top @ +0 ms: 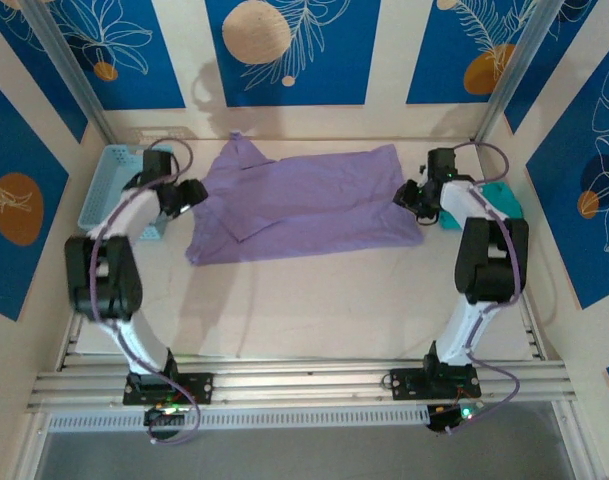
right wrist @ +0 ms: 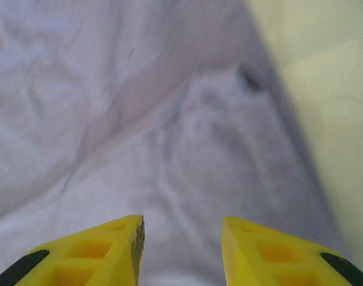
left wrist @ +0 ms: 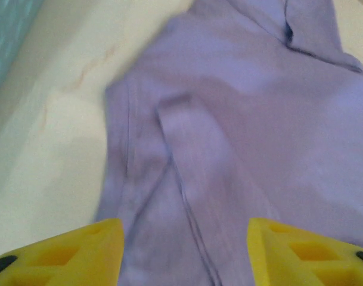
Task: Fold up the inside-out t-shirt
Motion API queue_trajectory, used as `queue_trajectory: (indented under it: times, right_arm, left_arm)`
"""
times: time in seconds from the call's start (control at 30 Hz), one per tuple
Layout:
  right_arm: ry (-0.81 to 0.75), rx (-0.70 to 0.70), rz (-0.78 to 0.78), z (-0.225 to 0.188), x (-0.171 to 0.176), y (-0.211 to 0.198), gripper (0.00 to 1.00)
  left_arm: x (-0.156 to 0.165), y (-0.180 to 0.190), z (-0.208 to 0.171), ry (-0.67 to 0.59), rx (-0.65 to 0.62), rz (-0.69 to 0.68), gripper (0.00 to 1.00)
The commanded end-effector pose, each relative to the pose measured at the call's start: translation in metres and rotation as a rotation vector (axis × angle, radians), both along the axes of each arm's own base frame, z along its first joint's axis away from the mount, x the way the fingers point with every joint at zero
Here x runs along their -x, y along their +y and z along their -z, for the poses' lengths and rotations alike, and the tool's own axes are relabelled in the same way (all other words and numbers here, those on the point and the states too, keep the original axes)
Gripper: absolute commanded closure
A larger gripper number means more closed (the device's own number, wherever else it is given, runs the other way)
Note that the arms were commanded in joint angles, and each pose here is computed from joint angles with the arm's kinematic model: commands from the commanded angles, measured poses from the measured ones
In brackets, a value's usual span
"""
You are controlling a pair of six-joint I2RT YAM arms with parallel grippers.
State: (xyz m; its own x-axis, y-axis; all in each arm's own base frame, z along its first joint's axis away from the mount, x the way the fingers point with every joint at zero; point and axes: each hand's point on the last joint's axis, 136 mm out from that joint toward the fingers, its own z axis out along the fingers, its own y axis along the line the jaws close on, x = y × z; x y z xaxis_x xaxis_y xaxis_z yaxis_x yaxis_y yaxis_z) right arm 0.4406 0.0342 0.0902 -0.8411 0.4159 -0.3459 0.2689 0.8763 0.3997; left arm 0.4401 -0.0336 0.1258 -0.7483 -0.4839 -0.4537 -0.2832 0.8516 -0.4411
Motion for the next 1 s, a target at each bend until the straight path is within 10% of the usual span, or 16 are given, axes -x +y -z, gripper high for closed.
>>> queue_trajectory:
  times: [0.0, 0.6, 0.97]
  right_arm:
    - [0.032, 0.023, -0.083, 0.01, 0.029, 0.023, 0.6]
    - [0.421, 0.228, -0.183, 0.079, 0.094, -0.001, 0.61]
    - [0.441, 0.272, -0.074, 0.063, 0.165, -0.017, 0.65]
  left_arm:
    - [0.028, -0.035, -0.016, -0.124, 0.128, 0.045, 0.4]
    - [0.088, -0.057, 0.096, 0.157, 0.071, 0.178, 0.39]
    - [0.177, -0.055, 0.11, 0.225, 0.059, 0.194, 0.39]
